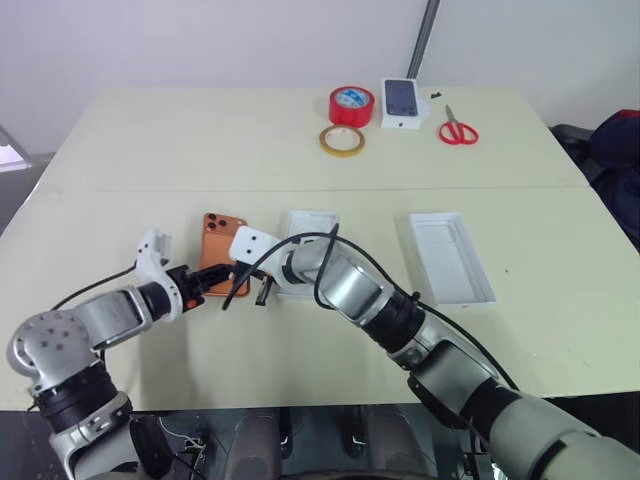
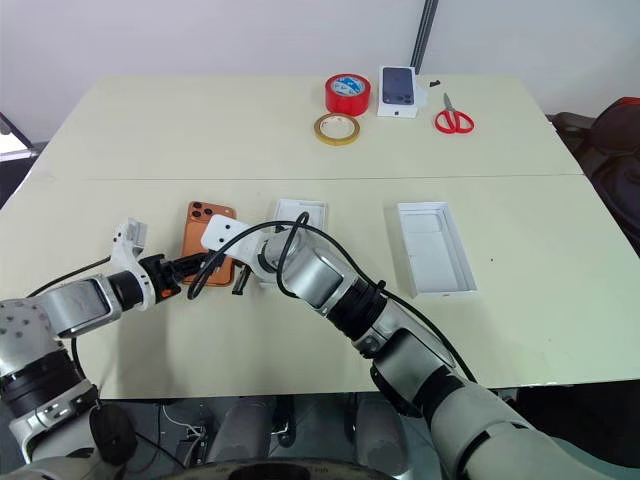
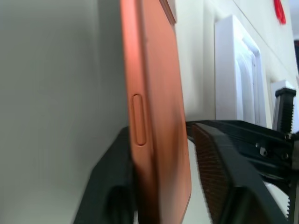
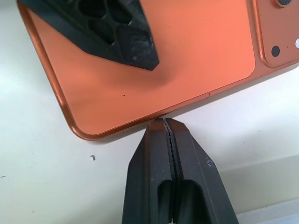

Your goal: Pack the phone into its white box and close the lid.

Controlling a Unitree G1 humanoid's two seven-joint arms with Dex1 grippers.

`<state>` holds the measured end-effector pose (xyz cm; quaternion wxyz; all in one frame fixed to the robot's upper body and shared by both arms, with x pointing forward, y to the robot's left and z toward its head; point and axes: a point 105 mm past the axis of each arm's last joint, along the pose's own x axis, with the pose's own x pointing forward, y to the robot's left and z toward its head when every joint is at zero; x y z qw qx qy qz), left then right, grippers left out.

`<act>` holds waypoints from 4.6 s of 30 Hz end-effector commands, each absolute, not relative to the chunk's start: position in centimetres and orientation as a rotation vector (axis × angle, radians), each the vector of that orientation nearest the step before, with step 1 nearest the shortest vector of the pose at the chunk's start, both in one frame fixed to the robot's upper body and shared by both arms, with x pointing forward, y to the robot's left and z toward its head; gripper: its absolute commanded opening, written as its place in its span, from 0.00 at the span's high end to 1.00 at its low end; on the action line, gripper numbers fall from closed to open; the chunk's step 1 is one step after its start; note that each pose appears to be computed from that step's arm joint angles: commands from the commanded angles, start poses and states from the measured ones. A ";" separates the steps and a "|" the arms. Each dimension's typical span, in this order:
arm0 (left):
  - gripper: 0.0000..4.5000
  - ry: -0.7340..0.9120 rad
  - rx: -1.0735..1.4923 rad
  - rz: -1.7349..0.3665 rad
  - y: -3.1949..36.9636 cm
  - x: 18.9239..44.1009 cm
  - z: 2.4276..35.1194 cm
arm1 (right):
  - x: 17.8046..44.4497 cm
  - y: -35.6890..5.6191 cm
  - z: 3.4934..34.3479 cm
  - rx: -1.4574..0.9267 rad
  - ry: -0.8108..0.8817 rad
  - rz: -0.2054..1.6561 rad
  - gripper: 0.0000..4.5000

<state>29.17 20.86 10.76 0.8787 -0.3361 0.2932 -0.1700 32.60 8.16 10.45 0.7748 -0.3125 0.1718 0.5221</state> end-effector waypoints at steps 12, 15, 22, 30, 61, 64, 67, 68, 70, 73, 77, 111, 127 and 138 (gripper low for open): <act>0.72 0.521 -0.805 -0.328 21.9 29.3 12.1 | 31.9 8.6 12.6 -0.679 0.289 1.159 1.00; 1.00 0.502 -0.834 -0.330 22.0 29.3 12.3 | 31.9 8.1 13.7 -0.669 0.269 1.149 1.00; 1.00 0.438 -0.913 -0.329 22.1 29.8 13.2 | 31.7 6.3 15.9 -0.640 0.221 1.126 1.00; 1.00 0.370 -0.914 -0.514 17.3 30.3 17.3 | 31.2 -0.3 20.0 -0.505 0.068 1.139 1.00; 1.00 0.625 -0.884 -0.616 8.3 30.9 13.7 | 33.9 -11.8 17.1 -0.554 0.259 0.910 1.00; 1.00 0.626 -0.882 -0.618 8.1 31.0 13.6 | 33.9 -11.7 17.1 -0.555 0.260 0.911 1.00; 1.00 0.629 -0.875 -0.616 8.0 31.1 13.5 | 33.9 -11.7 17.1 -0.555 0.261 0.910 1.00; 1.00 0.630 -0.873 -0.617 8.0 31.1 13.5 | 34.0 -11.7 17.1 -0.555 0.261 0.909 1.00; 1.00 0.632 -0.869 -0.622 8.0 31.1 13.5 | 34.0 -11.7 17.1 -0.554 0.261 0.906 1.00; 0.71 0.635 -0.858 -0.644 7.8 30.9 13.7 | 34.0 -11.7 17.0 -0.556 0.263 0.902 1.00; 0.27 0.632 -0.827 -0.659 7.9 30.6 14.0 | 34.0 -11.8 17.0 -0.558 0.264 0.898 1.00; 0.99 0.499 0.122 -0.643 11.3 34.7 11.3 | 36.0 -7.0 13.7 -0.759 0.337 0.856 1.00; 0.99 0.488 0.114 -1.076 0.4 30.9 11.7 | 32.4 -10.0 13.0 -0.799 0.414 0.914 1.00; 0.99 0.517 0.150 -1.245 -4.4 28.9 11.2 | 30.3 -15.2 11.9 -0.819 0.546 0.800 1.00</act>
